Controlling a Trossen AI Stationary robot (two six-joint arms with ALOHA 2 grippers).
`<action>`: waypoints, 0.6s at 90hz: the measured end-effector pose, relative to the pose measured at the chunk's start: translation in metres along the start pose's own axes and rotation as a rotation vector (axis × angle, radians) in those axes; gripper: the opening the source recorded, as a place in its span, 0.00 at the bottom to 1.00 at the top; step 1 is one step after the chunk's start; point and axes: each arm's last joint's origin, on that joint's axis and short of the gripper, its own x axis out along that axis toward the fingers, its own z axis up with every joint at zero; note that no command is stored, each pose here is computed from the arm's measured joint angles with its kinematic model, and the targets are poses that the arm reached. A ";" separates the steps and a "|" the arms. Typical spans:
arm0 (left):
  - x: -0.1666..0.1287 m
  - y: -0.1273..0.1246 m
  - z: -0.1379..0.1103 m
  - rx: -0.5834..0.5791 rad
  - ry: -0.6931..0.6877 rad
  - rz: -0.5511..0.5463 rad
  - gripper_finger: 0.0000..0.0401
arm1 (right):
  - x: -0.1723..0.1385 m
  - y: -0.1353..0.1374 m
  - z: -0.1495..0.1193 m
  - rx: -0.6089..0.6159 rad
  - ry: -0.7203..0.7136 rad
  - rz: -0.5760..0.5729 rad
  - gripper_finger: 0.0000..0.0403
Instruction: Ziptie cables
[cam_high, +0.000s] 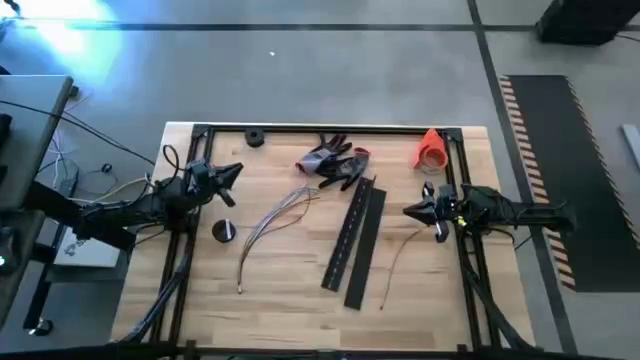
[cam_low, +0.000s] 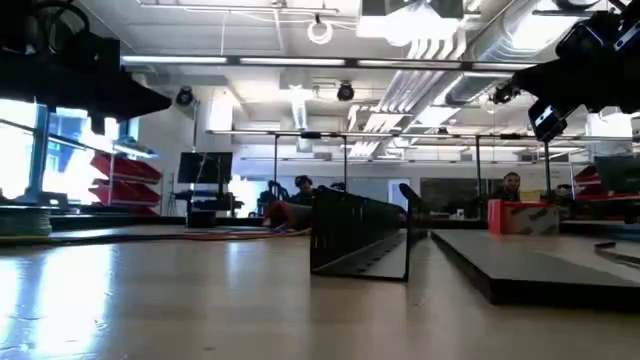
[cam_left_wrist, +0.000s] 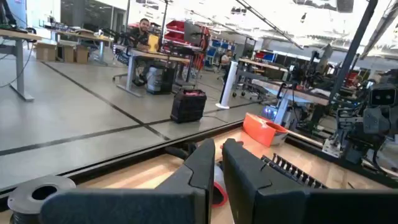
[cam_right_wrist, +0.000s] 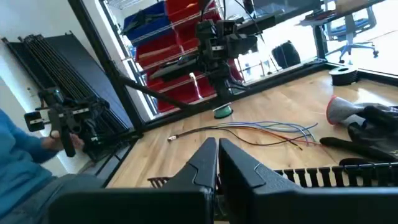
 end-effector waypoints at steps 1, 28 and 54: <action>0.000 0.000 0.000 0.000 0.000 0.000 0.04 | 0.000 0.000 0.000 0.000 0.000 0.000 0.00; 0.000 0.000 0.001 -0.008 -0.015 0.012 0.04 | 0.000 0.000 0.000 0.000 0.000 0.000 0.00; 0.000 0.000 0.001 -0.061 -0.012 0.010 0.04 | 0.000 0.000 0.000 0.000 0.000 0.000 0.00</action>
